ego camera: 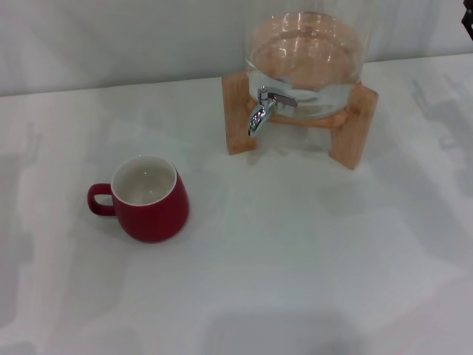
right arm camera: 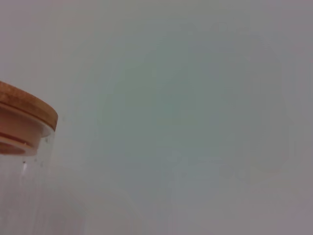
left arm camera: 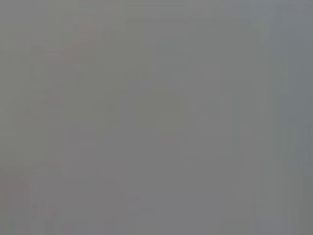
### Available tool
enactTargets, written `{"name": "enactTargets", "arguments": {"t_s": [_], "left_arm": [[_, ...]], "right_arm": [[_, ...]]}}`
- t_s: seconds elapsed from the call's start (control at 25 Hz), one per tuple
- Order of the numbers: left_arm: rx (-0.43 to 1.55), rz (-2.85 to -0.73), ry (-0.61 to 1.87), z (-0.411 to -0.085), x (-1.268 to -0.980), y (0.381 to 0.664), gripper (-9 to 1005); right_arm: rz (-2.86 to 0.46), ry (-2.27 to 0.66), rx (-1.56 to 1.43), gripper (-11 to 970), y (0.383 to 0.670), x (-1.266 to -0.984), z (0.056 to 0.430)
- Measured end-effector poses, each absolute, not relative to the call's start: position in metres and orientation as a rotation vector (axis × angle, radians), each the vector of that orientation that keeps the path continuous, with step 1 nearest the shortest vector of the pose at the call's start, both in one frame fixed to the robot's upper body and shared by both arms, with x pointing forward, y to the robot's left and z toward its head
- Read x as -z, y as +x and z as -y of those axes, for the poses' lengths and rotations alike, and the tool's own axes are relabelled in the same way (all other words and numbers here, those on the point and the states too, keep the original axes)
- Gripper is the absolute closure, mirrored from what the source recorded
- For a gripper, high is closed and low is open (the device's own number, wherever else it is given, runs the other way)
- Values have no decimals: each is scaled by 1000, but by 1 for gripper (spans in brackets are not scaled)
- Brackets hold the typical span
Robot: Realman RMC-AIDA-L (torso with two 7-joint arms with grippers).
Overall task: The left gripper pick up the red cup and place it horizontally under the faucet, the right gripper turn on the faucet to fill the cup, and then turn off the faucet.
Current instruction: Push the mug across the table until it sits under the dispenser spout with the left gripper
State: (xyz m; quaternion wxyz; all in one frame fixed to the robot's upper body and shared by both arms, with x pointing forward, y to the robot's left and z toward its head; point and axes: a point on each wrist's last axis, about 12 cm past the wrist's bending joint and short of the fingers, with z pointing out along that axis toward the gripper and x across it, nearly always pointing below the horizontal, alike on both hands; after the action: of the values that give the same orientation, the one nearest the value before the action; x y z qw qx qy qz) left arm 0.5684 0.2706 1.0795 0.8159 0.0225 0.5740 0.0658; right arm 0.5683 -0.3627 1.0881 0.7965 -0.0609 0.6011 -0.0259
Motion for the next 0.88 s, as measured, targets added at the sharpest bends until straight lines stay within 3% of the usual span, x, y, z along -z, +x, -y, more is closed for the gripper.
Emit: {"name": "enactTargets", "arguments": {"t_s": [0.52, 0.88], "left_arm": [[-140, -1230, 43, -271, -1078, 566, 129], [-130, -1289, 92, -270, -1058, 544, 133]], "right_arm": [[-1291, -133, 60, 327, 569, -1088, 363], [-1313, -139, 70, 327, 578, -1091, 363]]}}
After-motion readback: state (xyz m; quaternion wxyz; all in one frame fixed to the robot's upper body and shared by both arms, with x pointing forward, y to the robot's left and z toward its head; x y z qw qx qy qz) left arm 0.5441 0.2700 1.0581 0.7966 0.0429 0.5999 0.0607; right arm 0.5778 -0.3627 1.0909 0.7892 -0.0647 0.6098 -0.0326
